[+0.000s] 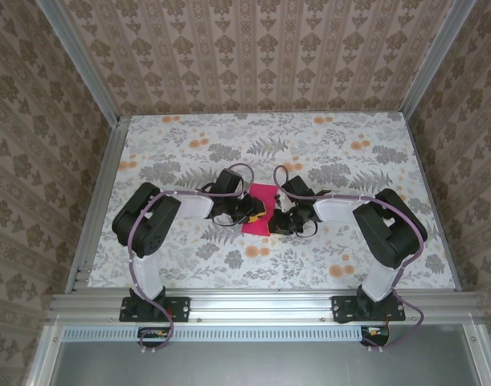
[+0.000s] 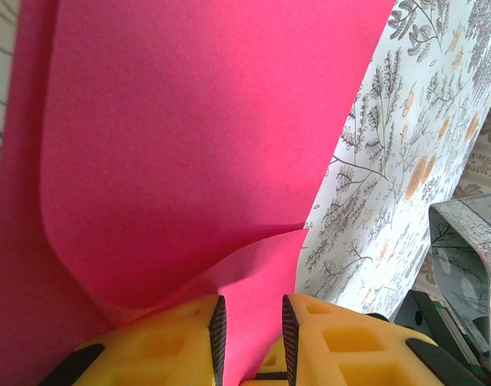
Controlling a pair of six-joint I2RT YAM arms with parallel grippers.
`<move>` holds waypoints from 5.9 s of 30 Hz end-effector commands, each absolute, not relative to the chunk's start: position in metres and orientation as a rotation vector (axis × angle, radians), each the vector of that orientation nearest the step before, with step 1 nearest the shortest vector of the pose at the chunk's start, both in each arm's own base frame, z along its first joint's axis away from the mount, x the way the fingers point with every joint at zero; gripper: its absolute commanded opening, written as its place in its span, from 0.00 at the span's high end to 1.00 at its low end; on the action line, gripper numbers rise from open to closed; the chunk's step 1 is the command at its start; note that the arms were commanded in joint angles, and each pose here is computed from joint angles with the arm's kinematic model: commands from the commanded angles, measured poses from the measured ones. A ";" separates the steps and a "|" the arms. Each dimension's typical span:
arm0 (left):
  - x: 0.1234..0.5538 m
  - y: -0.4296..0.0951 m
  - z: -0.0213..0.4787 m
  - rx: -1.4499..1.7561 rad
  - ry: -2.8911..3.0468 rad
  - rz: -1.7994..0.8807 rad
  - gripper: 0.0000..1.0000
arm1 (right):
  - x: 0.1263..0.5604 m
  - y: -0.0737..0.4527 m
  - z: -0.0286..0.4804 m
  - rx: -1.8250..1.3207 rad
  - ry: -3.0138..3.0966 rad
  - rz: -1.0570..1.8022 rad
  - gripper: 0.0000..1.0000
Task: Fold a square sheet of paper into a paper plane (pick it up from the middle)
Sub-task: Fold the triangle a second time at the center of the table.
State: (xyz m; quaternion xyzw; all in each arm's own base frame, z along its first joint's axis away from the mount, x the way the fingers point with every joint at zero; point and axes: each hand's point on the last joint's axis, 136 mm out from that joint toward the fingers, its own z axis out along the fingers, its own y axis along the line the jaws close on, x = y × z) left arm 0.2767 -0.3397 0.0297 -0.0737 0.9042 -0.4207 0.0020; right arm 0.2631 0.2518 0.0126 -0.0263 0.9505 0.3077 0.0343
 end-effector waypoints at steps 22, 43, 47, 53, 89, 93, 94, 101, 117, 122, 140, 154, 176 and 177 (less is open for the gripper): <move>0.269 -0.332 0.013 -0.290 2.885 -1.264 0.72 | 0.262 0.268 0.042 -0.195 2.849 0.994 0.80; 0.270 -0.332 0.014 -0.295 2.888 -1.263 0.72 | 0.257 0.252 0.011 -0.160 2.970 0.813 0.81; 0.270 -0.332 0.013 -0.296 2.889 -1.263 0.72 | 0.261 0.260 0.026 -0.174 2.921 0.878 0.81; 0.270 -0.332 0.014 -0.296 2.887 -1.266 0.72 | 0.266 0.269 0.040 -0.191 2.865 0.958 0.81; 0.293 -0.306 0.015 -0.322 2.837 -1.217 0.72 | 0.228 0.222 -0.031 -0.053 3.160 0.624 0.83; 0.302 -0.299 0.016 -0.324 2.833 -1.189 0.72 | 0.225 0.217 -0.034 -0.054 3.180 0.574 0.83; 0.304 -0.296 0.015 -0.327 2.833 -1.177 0.72 | 0.225 0.216 -0.034 -0.054 3.184 0.565 0.83; 0.319 -0.278 0.015 -0.337 2.829 -1.116 0.72 | 0.225 0.214 -0.034 -0.054 3.186 0.547 0.83; 0.309 -0.294 0.082 -0.057 2.712 -1.121 0.71 | 0.232 0.225 -0.024 -0.049 3.158 0.629 0.83; 0.287 -0.317 0.070 0.008 2.763 -1.135 0.72 | 0.239 0.235 -0.010 -0.063 3.103 0.708 0.83; 0.283 -0.320 0.023 -0.084 2.884 -1.080 0.79 | 0.269 0.267 0.051 -0.134 2.876 0.936 0.83; 0.282 -0.320 0.020 -0.100 2.896 -1.080 0.79 | 0.274 0.271 0.029 -0.150 2.946 0.835 0.83; 0.282 -0.338 0.051 -0.044 2.792 -1.272 0.74 | 0.263 0.248 0.002 -0.095 3.053 0.645 0.86; 0.279 -0.339 0.051 -0.036 2.795 -1.276 0.74 | 0.263 0.248 0.001 -0.093 3.053 0.644 0.86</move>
